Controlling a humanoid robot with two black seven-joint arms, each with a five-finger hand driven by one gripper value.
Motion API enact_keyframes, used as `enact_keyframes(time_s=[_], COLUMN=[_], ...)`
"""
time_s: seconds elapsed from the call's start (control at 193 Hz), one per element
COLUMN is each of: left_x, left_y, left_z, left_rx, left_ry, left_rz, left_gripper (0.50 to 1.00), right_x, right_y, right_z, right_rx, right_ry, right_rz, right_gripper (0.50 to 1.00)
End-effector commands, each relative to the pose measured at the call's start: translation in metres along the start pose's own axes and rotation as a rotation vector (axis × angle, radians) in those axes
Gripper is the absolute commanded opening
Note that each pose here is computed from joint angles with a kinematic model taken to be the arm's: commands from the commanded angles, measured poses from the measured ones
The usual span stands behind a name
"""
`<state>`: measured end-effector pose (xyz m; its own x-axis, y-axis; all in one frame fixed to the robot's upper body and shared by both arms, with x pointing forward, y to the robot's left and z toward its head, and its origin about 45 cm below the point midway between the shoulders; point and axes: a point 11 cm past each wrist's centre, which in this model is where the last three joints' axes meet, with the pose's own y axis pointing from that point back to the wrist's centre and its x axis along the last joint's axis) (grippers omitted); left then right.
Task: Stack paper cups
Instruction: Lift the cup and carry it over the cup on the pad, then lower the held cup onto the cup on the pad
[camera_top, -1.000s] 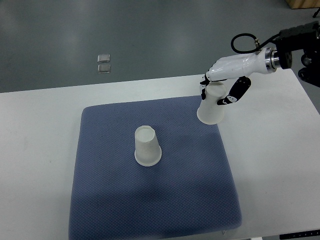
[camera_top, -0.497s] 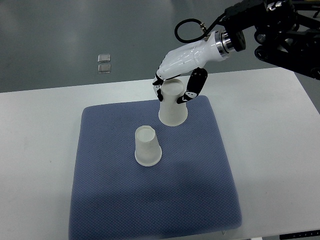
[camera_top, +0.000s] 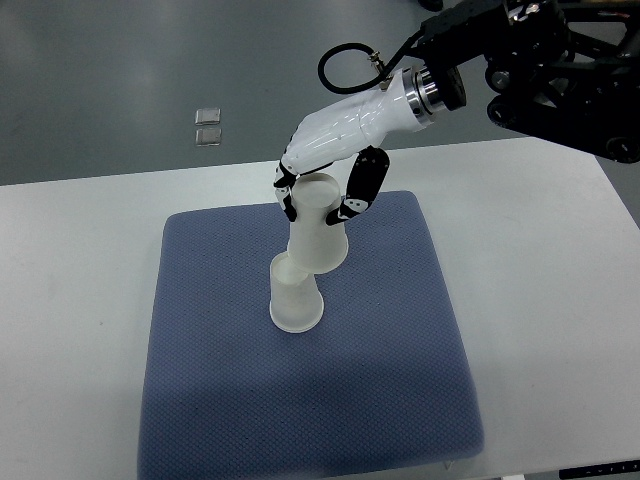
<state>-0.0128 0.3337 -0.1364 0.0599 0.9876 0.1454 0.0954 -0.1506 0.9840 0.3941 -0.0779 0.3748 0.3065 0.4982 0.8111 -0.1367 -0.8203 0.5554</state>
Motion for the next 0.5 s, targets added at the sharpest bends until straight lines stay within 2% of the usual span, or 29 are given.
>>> enact_keyframes(time_s=[0.0, 0.197, 0.492], left_x=[0.000, 0.000, 0.000], left_y=[0.000, 0.000, 0.000], left_z=[0.000, -0.001, 0.000], left_rx=[0.000, 0.001, 0.000], left_ry=[0.000, 0.000, 0.001], left_rz=[0.000, 0.000, 0.000], left_gripper=[1.000, 1.000, 1.000], right_x=[0.000, -0.006, -0.011], right_y=[-0.006, -0.026, -0.036], right_z=[-0.003, -0.009, -0.008], right_rx=[0.010, 0.038, 0.043], right_ry=[0.005, 0.014, 0.005], right_rz=[0.003, 0.005, 0.003], right_gripper=[0.625, 0.625, 0.625])
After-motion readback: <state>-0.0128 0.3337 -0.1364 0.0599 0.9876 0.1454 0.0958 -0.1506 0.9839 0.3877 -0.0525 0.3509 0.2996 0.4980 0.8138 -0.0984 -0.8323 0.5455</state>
